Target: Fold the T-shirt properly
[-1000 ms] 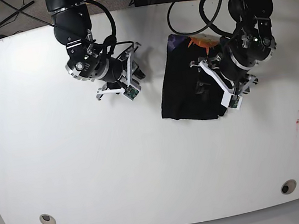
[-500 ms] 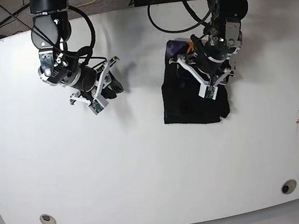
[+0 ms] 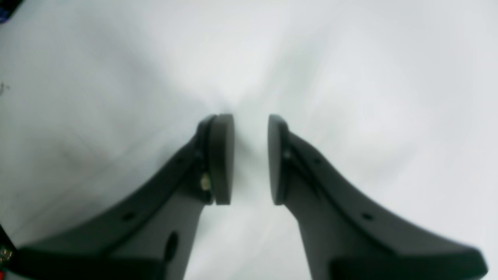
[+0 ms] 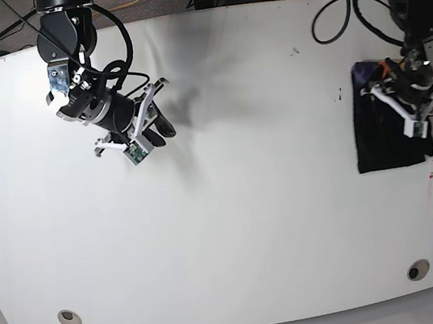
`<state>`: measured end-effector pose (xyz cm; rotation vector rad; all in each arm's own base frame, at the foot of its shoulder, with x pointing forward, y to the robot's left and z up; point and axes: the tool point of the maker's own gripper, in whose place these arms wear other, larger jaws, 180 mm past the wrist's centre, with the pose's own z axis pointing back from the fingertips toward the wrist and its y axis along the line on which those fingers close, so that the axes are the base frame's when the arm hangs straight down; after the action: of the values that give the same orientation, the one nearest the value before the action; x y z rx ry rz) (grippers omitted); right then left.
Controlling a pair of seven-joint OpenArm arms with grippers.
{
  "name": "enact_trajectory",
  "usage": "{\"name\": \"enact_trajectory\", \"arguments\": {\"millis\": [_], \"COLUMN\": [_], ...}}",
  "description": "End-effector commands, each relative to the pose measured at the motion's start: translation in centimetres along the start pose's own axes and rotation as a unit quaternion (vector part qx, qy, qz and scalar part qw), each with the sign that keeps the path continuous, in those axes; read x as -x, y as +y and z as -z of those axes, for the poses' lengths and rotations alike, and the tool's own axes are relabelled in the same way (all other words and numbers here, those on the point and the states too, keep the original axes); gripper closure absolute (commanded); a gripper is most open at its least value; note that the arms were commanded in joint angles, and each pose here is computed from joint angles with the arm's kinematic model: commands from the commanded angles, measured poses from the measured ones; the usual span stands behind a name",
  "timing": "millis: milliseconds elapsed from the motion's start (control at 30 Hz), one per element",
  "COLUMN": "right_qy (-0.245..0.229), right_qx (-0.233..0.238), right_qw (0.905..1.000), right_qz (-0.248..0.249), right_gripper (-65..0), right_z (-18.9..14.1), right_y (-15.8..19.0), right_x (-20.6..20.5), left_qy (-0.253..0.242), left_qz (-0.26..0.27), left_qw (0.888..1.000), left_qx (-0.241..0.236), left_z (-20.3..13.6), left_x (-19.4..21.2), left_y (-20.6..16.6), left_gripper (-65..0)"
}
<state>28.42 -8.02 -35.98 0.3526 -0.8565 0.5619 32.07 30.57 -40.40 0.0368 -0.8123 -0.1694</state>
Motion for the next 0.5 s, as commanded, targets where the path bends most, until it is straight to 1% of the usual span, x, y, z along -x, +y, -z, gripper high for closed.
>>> {"name": "enact_trajectory", "arguments": {"millis": [0,133,233,367,400,467], "right_qy": [-0.031,-0.037,-0.035,-0.036,-0.036,-0.036], "right_qx": [0.005,0.006,0.004,0.003,0.003,0.003], "right_qw": [0.9994,0.9991,0.9992,0.9992,0.9992,0.9992], "right_qz": [-0.012,-0.018,-0.017,-0.015,-0.015,-0.015], "right_gripper": [-13.3,-13.3,-13.3,-13.3,-13.3,-13.2], "right_z": [-0.7,-0.9,-0.8,-0.8,-0.8,-0.8], "right_y": [-0.2,0.0,0.0,0.1,0.1,0.1], "right_x": [-1.9,-2.3,-2.2,-2.2,-2.2,-2.2], "left_qy": [0.071,0.082,0.079,0.056,0.052,0.028], "left_qz": [0.02,0.025,0.023,0.032,0.031,0.042], "left_qw": [0.996,0.994,0.993,0.994,0.994,0.993], "left_qx": [-0.049,-0.069,-0.087,-0.085,-0.089,-0.102], "left_z": [-1.8,-4.7,-6.9,-8.8,-9.1,-9.9], "left_x": [3.3,4.2,4.8,3.2,2.9,1.0], "left_y": [6.0,11.9,15.2,16.9,17.3,17.9], "left_gripper": [-38.8,-38.6,-38.6,-38.6,-38.6,-38.6]}}
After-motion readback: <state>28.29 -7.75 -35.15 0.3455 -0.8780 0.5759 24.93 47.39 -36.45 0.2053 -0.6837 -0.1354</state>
